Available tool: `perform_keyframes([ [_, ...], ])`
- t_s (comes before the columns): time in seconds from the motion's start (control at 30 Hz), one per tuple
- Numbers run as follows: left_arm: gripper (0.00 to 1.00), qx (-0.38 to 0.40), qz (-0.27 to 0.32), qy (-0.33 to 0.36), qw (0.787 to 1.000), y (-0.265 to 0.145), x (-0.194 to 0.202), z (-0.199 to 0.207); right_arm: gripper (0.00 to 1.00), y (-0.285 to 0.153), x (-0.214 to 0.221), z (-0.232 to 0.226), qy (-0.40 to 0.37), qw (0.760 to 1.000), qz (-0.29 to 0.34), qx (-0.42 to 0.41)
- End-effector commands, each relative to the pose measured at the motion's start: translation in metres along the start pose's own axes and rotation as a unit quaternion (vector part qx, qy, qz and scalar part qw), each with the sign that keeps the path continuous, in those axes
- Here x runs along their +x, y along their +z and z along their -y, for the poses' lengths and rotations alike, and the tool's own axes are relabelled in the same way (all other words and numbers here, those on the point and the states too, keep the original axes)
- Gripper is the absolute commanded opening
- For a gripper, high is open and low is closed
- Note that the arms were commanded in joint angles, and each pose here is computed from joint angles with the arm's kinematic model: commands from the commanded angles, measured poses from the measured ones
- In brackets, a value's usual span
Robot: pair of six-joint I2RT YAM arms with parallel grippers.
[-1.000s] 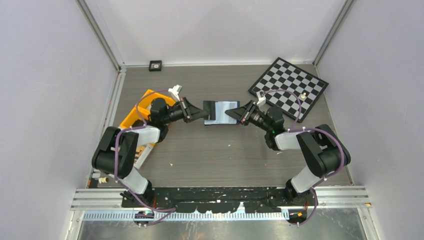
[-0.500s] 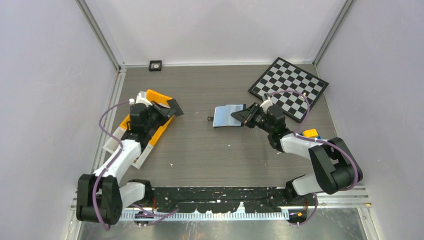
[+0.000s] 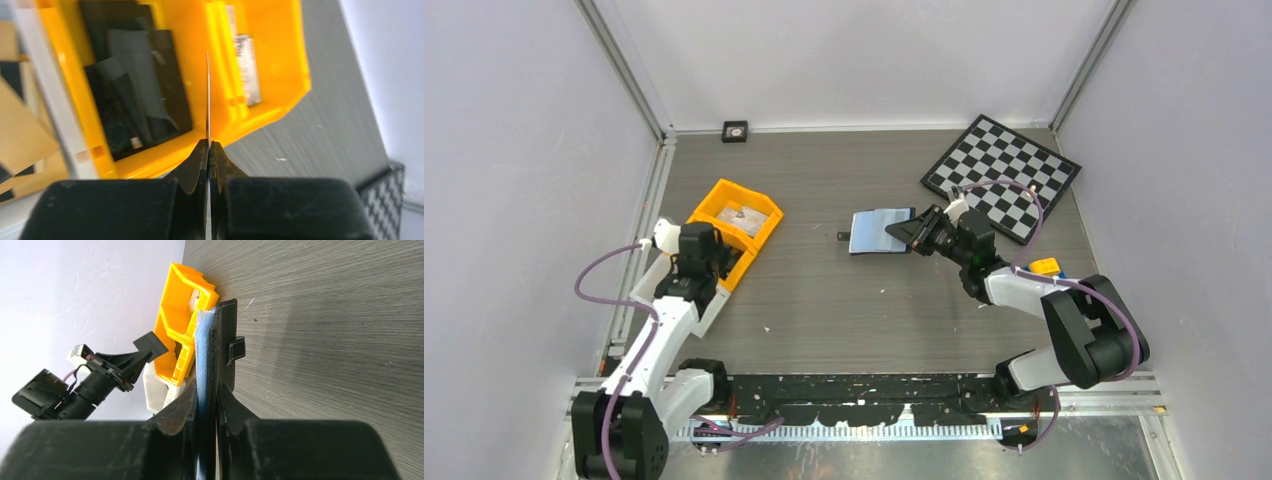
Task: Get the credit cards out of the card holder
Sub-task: Place the credit card in the storage box.
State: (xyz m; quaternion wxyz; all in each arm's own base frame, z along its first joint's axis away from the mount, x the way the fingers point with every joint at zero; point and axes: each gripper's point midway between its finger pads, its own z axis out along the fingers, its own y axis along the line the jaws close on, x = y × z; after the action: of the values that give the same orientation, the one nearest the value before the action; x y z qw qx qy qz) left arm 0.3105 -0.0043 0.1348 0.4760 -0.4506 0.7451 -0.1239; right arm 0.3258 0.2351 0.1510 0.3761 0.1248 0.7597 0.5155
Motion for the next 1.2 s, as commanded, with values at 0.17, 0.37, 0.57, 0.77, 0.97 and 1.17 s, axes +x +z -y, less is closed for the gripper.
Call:
perform_keyframes([
  [0.17,0.0,-0.096,0.008,0.0,0.995,0.011,-0.007,-0.021,0.01,0.003,-0.016,-0.028,-0.028,0.998,0.022,-0.052],
  [0.37,0.03,-0.053,0.041,-0.002,0.998,0.008,-0.016,-0.014,0.0,0.005,-0.014,-0.026,-0.028,0.998,0.018,-0.052],
  [0.57,0.09,-0.052,0.054,-0.012,0.997,0.007,-0.021,-0.013,0.01,0.007,-0.013,-0.023,-0.026,0.998,0.015,-0.051],
  [0.77,0.29,-0.065,0.045,-0.015,0.997,0.01,-0.019,-0.015,0.0,0.011,-0.011,-0.018,-0.024,0.998,0.012,-0.049],
  [0.97,0.78,-0.058,0.025,-0.016,0.998,0.008,-0.013,-0.01,0.01,0.011,-0.01,-0.018,-0.023,0.998,0.01,-0.052],
  [1.17,0.81,0.091,-0.036,0.068,0.993,-0.01,0.0,0.042,0.01,0.014,-0.009,-0.018,-0.018,0.998,0.003,-0.052],
])
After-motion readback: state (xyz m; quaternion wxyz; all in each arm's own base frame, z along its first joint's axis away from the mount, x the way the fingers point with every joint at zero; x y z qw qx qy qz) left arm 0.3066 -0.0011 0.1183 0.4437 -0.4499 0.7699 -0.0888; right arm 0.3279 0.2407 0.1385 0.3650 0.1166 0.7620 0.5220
